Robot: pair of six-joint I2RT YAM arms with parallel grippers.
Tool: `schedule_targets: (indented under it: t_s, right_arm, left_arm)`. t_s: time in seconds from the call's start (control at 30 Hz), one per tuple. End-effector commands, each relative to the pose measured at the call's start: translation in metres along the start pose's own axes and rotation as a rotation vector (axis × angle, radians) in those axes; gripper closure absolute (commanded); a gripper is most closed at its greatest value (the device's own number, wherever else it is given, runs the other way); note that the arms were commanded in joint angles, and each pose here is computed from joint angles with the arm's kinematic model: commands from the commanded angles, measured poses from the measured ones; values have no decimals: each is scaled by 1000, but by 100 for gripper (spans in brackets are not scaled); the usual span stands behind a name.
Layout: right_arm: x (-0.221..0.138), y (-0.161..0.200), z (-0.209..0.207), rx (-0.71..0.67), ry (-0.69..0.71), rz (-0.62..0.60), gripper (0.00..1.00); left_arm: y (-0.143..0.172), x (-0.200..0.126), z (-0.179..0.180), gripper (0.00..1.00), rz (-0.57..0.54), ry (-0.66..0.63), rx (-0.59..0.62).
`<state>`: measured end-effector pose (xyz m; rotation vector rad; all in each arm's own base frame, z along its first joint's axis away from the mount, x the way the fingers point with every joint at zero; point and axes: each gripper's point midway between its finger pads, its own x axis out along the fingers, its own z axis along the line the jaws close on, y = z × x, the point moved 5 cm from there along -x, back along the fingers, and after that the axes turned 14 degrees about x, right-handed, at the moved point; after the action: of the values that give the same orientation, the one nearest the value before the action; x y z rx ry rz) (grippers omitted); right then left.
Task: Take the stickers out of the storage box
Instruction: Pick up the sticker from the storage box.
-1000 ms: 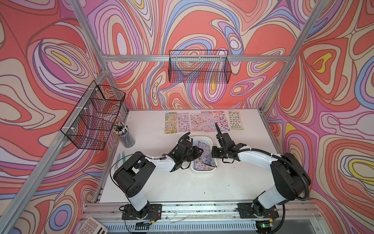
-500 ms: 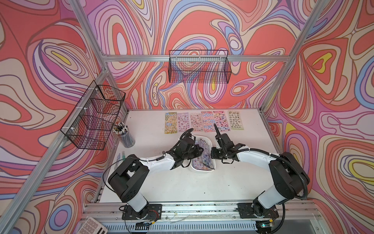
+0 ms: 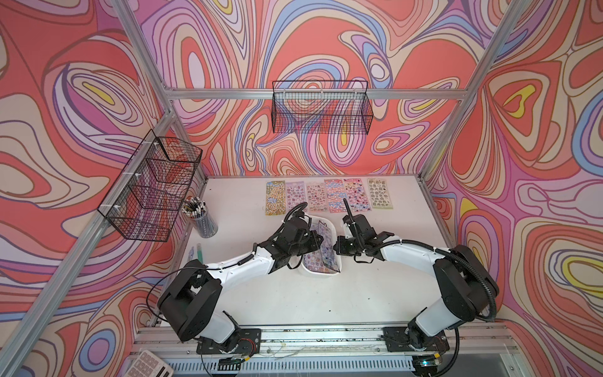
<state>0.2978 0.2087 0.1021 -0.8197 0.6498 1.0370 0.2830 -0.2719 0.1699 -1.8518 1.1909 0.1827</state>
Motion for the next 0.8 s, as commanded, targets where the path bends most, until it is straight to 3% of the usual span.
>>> schedule_targets:
  t_s: [0.0,0.33,0.53,0.77]
  right_arm:
    - [-2,8,-29,6,132,22,100]
    - [-5,7,-25,10,110,19,100]
    - [-7,6,-24,0,117,16,100]
    - [-4,6,-26,-3,123,20,100]
  left_arm:
    - [-14,-2,11,100,-63,-53,28]
    - [4,37,21,100,3,-56,1]
    - [8,47,14,99,36,-90,60]
    - [10,48,15,79,59,-101,74]
